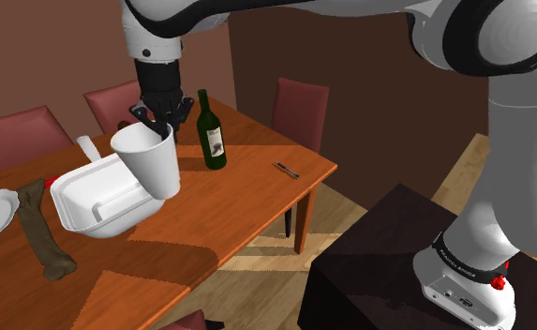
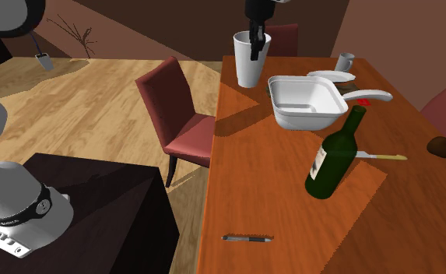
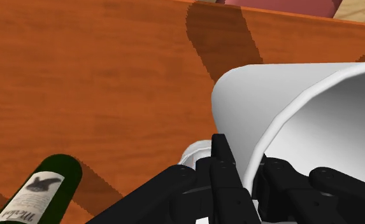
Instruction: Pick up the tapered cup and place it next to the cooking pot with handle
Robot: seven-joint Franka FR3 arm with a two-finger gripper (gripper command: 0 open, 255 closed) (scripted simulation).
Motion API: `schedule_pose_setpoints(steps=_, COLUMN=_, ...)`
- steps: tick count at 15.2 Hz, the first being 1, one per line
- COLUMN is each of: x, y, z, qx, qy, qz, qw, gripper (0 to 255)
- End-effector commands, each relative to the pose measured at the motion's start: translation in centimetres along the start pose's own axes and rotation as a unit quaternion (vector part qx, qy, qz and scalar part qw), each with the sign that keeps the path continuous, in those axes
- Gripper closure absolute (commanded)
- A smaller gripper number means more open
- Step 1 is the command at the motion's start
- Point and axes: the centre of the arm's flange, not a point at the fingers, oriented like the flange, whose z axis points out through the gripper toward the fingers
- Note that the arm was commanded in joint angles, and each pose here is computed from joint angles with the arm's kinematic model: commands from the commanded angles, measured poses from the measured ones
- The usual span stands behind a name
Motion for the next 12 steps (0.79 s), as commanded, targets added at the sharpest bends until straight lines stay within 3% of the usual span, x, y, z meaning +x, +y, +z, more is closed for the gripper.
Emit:
schedule_pose_setpoints(steps=1, x=0.4, y=-2.5, z=0.3, qx=0.0, qy=0.0, qz=0.001, qw=1.0, gripper=255)
schedule_pose_setpoints(steps=12, x=0.3, y=-1.6, z=6.0, qx=0.0, qy=0.0, qz=0.001, qw=1.0, gripper=255)
